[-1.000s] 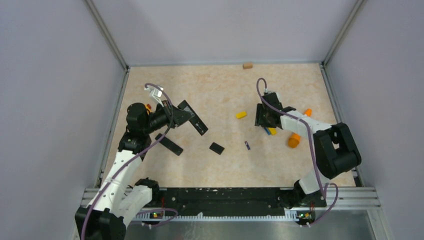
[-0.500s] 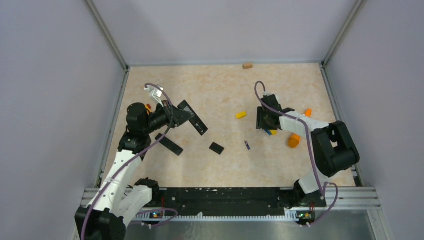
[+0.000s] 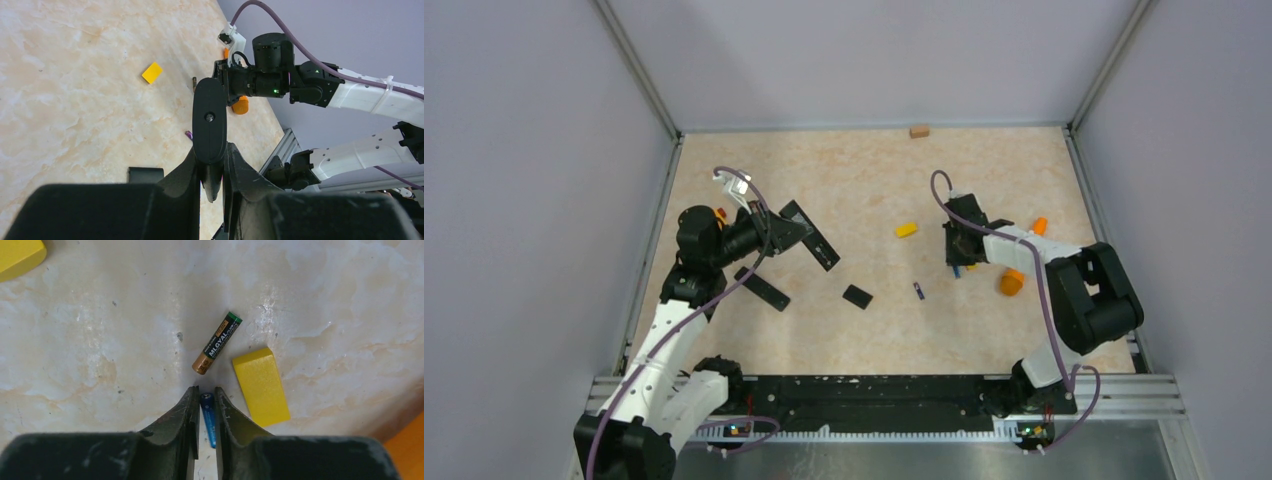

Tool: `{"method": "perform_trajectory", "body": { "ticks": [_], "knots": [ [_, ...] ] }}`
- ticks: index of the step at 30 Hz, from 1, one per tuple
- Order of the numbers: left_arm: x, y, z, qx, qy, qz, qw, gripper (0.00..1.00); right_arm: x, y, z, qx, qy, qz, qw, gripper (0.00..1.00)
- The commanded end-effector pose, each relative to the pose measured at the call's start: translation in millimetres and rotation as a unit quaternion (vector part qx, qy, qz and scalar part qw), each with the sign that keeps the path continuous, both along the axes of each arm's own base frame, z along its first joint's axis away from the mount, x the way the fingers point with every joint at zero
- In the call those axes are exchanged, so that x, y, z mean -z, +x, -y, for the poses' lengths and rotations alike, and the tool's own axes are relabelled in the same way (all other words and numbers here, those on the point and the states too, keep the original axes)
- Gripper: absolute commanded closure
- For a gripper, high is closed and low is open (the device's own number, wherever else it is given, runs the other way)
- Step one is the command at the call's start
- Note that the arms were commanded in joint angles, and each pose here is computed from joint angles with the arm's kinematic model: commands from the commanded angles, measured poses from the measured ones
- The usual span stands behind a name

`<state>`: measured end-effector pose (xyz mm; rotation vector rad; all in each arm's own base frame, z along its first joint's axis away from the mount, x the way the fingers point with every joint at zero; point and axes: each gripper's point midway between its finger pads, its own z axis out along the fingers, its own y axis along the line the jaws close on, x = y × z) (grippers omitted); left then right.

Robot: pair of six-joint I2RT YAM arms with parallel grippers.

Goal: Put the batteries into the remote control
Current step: Pick up the battery from the center of the board.

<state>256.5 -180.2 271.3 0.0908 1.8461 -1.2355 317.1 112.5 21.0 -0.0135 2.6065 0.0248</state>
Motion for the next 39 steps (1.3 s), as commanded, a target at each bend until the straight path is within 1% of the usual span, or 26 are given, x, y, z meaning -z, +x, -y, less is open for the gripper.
{"method": "perform_trajectory", "body": {
  "ticks": [1, 4, 7, 9, 11, 12, 14, 16, 17, 19, 24, 27, 29, 31, 34, 35, 39],
  "knots": [
    [-16, -1, 1, 0.007, 0.0, 0.035, 0.999, 1.0, 2, -4, 3, -0.003, -0.005, -0.01, 1.0, 0.89],
    [-17, -2, 1, 0.008, 0.0, 0.037, 0.999, 1.0, 0, -6, 0, 0.003, 0.006, -0.011, 1.0, 0.94],
    [-17, -3, 1, 0.012, 0.0, 0.037, 0.999, 1.0, -7, -8, -9, 0.017, 0.031, -0.005, 0.999, 0.95],
    [-17, -4, 2, 0.015, 0.001, 0.04, 0.999, 1.0, -10, -13, -13, 0.046, 0.053, -0.007, 0.998, 0.95],
    [-18, -6, 3, 0.019, 0.0, 0.04, 0.999, 1.0, -5, -23, -14, 0.105, 0.073, -0.024, 0.992, 0.95],
    [-18, -6, 3, 0.023, 0.0, 0.041, 0.999, 1.0, -1, -28, -17, 0.117, 0.083, -0.032, 0.989, 0.94],
    [-19, -8, 4, 0.026, -0.001, 0.041, 0.999, 1.0, 7, -37, -19, 0.139, 0.08, -0.031, 0.987, 0.94],
    [-20, -9, 3, 0.026, -0.002, 0.043, 0.999, 1.0, 8, -39, -22, 0.144, 0.075, -0.023, 0.986, 0.93],
    [-20, -10, 3, 0.026, -0.002, 0.042, 0.999, 1.0, 7, -37, -26, 0.134, 0.078, -0.017, 0.988, 0.92],
    [-21, -11, 4, 0.028, -0.003, 0.043, 0.999, 1.0, 3, -32, -34, 0.1, 0.078, -0.007, 0.992, 0.87],
    [-22, -13, 3, 0.027, 0.001, 0.048, 0.998, 1.0, -10, -24, -42, 0.037, 0.065, 0.001, 0.997, 0.67],
    [-22, -11, 1, 0.021, 0.004, 0.048, 0.999, 1.0, -20, -22, -48, 0.021, 0.078, 0.009, 0.997, 0.56],
    [-22, -11, 1, 0.018, 0.007, 0.047, 0.999, 1.0, -25, -21, -45, 0.037, 0.076, 0.011, 0.996, 0.48],
    [-21, -10, 0, 0.015, 0.009, 0.045, 0.999, 1.0, -30, -23, -40, 0.063, 0.072, 0.011, 0.995, 0.46],
    [-17, -9, -2, 0.007, 0.015, 0.035, 0.999, 1.0, -37, -28, -32, 0.115, 0.072, 0.005, 0.991, 0.46],
    [-16, -8, -3, 0.004, 0.017, 0.031, 0.999, 1.0, -39, -29, -32, 0.134, 0.08, 0.003, 0.988, 0.47],
    [-14, -5, -6, -0.01, 0.023, 0.028, 0.999, 1.0, -49, -34, -48, 0.199, 0.156, -0.002, 0.968, 0.48]
  ]
}}
